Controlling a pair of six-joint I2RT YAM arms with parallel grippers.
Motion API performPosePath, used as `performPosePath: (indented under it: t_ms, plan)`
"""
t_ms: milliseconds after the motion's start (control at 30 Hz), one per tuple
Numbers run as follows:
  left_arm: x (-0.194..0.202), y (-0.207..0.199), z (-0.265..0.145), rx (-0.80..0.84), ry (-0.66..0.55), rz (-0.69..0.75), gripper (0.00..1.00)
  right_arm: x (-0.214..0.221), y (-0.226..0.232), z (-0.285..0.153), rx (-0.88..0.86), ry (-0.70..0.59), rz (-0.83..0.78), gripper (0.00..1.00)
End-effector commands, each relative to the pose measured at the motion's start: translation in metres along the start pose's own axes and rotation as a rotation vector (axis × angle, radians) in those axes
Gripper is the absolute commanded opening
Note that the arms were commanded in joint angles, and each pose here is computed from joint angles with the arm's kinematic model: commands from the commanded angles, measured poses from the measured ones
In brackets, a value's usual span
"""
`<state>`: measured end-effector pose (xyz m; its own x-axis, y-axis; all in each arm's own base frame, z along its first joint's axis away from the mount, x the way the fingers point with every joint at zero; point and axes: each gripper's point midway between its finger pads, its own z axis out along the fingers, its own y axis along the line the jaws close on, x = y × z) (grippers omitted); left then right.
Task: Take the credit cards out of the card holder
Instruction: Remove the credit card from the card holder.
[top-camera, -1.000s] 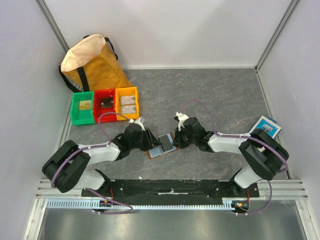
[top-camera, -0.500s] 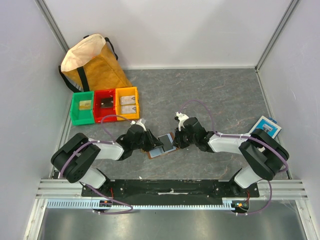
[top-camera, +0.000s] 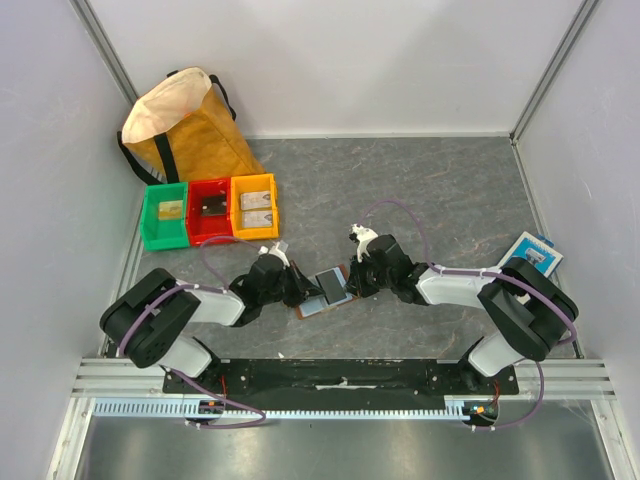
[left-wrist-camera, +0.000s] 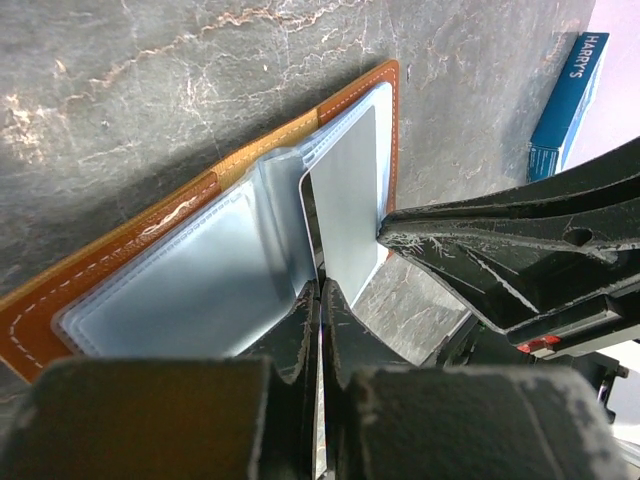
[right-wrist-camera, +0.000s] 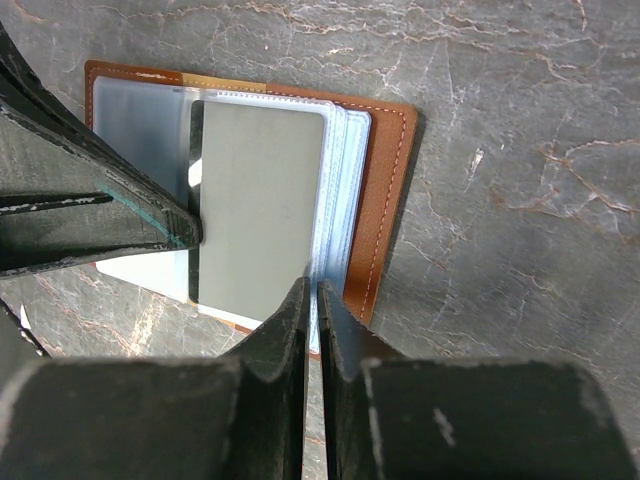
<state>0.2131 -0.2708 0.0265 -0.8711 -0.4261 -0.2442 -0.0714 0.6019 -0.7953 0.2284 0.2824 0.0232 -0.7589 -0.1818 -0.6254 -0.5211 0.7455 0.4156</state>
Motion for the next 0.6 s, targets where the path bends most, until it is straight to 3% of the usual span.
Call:
performPosePath:
  t_ms: [0, 567]
  plan:
    - [0.000, -0.011, -0.006, 0.042, -0.007, -0.009, 0.02, 0.013, -0.007, -0.005, 0.018, 0.034, 0.016, 0.12]
    - [0.007, -0.002, -0.007, -0.017, 0.048, 0.047, 0.02, -0.024, 0.016, -0.016, -0.051, -0.048, -0.007, 0.13]
